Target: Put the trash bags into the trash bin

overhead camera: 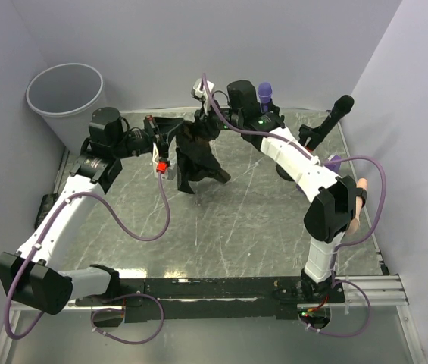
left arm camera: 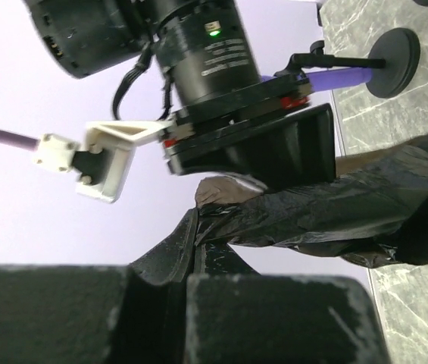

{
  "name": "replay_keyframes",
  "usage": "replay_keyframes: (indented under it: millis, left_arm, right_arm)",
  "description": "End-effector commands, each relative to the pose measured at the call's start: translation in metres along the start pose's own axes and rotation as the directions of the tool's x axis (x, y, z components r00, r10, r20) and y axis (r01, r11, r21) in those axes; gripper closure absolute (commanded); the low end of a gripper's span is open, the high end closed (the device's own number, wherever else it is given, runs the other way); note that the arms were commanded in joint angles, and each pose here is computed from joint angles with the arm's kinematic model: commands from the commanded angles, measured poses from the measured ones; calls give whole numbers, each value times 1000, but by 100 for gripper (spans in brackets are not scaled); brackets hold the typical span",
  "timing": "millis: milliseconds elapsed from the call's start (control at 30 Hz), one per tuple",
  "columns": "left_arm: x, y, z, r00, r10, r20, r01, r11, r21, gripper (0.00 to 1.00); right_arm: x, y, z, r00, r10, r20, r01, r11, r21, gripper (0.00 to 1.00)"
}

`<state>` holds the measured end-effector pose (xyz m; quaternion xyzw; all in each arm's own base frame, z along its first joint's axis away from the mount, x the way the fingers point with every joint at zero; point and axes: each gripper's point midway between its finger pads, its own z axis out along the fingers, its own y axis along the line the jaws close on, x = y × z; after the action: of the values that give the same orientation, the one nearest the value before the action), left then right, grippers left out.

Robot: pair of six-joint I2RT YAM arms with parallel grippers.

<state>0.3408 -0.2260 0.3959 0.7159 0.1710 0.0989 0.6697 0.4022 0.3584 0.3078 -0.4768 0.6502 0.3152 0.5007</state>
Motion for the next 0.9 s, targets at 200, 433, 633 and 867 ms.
replay_keyframes:
  millis: [200, 433, 633, 867]
  left_arm:
    - [1, 35, -12, 997, 32, -66, -38, 995, -95, 99]
    - [99, 4, 0, 922, -202, -332, 158, 975, -156, 78]
    - [188, 10, 29, 647, -652, -394, 520, 756, -397, 32]
    - [167, 78, -29, 350, -929, -120, 505, 295, -811, 16]
  right_arm:
    - [25, -48, -44, 1000, -9, -30, 12, 995, 101, 100]
    - [3, -23, -92, 981, 190, 44, -192, 980, 50, 100]
    - [-6, -23, -106, 878, 469, 95, -478, 869, 128, 100]
    - [4, -57, -115, 708, 653, 270, -705, 630, 325, 100]
